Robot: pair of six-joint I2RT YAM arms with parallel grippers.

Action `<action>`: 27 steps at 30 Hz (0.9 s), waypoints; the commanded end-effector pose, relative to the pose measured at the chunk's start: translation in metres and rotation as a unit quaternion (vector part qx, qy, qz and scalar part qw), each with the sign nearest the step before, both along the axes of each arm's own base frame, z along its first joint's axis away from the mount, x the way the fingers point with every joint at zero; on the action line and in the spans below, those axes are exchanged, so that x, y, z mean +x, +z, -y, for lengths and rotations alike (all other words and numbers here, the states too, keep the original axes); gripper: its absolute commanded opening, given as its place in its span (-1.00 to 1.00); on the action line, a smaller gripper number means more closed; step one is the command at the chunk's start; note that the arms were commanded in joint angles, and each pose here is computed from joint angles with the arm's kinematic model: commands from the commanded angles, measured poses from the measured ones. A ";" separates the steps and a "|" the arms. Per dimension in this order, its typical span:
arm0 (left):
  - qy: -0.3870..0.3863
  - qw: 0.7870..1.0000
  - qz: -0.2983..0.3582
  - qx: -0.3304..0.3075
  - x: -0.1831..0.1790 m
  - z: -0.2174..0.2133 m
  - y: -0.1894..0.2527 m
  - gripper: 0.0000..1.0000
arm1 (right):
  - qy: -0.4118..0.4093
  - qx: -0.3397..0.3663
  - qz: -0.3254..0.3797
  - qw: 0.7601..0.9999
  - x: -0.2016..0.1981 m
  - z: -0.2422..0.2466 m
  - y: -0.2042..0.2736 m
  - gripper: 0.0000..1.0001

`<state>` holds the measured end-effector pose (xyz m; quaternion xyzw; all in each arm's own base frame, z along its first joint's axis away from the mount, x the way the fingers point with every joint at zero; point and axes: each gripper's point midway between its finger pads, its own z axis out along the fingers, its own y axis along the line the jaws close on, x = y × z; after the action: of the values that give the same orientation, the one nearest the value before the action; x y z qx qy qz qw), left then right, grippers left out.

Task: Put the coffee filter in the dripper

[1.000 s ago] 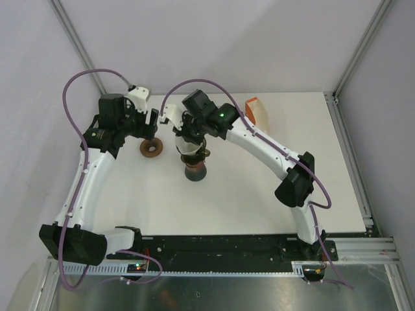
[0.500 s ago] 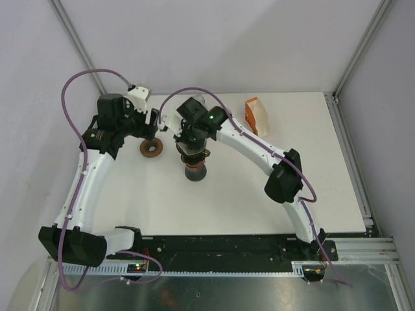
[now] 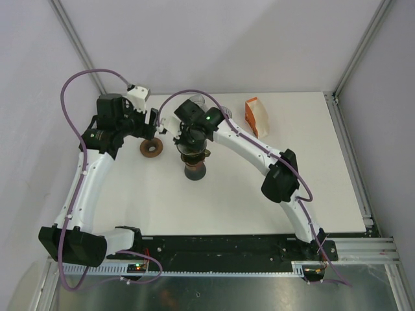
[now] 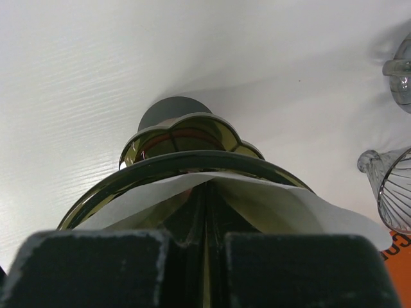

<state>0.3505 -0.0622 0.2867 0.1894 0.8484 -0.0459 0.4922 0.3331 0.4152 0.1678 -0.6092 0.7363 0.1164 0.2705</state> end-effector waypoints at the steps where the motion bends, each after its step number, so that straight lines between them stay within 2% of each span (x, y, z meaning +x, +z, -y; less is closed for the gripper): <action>1: -0.008 1.000 0.015 -0.016 0.000 0.004 0.008 0.69 | -0.001 0.016 0.026 1.000 0.002 -0.010 0.022 -1.00; 15: -0.011 1.000 0.015 -0.016 0.001 0.005 0.009 0.70 | -0.008 0.080 0.112 0.990 0.010 -0.009 0.095 -1.00; 27: -0.012 1.000 0.018 -0.014 0.000 0.005 0.011 0.70 | -0.005 0.071 0.121 0.990 0.008 -0.005 0.098 -1.00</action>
<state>0.3510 -0.0646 0.2906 0.1895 0.8438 -0.0556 0.4991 0.3460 0.4160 0.2322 -0.5945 0.7129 0.0860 0.3619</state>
